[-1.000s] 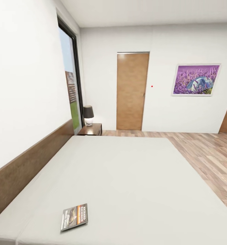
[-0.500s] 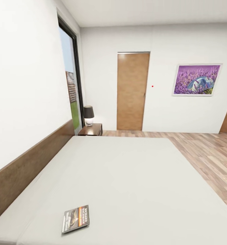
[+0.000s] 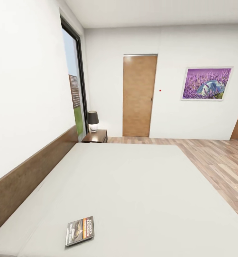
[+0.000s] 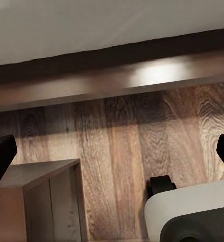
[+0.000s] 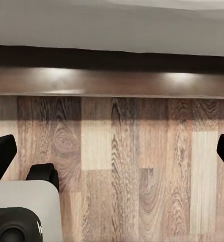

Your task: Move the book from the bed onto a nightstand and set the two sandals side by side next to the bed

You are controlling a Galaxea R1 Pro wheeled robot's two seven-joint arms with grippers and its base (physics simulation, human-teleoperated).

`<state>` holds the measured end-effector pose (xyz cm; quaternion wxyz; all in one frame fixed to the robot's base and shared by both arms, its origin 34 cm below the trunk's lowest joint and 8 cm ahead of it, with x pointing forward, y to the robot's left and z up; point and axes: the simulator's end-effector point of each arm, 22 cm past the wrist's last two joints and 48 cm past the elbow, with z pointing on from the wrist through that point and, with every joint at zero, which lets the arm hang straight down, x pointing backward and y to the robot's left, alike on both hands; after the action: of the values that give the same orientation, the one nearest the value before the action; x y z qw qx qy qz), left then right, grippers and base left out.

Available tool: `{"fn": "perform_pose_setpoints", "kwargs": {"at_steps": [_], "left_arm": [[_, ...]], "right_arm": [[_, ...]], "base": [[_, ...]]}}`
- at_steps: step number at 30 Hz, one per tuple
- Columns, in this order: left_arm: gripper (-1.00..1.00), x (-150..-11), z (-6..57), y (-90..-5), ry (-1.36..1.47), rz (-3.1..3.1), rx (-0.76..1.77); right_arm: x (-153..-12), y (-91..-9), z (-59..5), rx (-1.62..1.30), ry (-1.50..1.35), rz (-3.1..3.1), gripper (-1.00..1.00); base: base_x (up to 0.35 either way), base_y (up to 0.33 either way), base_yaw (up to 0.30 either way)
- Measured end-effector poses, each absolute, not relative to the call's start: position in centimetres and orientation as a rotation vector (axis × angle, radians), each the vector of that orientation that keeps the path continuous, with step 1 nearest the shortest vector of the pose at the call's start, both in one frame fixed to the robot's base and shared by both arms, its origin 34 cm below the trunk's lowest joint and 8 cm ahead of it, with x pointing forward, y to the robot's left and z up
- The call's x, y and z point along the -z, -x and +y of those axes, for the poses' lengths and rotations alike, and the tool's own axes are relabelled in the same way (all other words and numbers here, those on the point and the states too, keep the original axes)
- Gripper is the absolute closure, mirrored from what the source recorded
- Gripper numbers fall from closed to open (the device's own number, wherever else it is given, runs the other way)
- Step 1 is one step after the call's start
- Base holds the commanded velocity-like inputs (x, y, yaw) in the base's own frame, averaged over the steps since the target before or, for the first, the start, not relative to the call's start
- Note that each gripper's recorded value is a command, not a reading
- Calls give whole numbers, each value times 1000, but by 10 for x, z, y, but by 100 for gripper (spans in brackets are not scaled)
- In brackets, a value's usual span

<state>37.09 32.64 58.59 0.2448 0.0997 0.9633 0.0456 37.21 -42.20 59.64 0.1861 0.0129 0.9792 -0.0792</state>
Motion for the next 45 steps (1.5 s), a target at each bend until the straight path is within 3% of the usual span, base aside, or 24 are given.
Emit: {"fn": "perform_pose_setpoints", "kwargs": {"at_steps": [23, 35, 45], "left_arm": [[-100, -582, 320, -368, -270, 2730, 17], [-100, -644, 377, -497, -113, 2666, 12], [-100, -708, 390, -595, -52, 2543, 0]], "right_arm": [[-597, -372, -423, 225, -38, 2759, -100], [-597, -371, -426, 230, -39, 2759, -100], [-597, -371, -427, 232, -40, 2758, -100]], "base": [[0, 0, 0], [0, 0, 0], [0, 0, 0]]}}
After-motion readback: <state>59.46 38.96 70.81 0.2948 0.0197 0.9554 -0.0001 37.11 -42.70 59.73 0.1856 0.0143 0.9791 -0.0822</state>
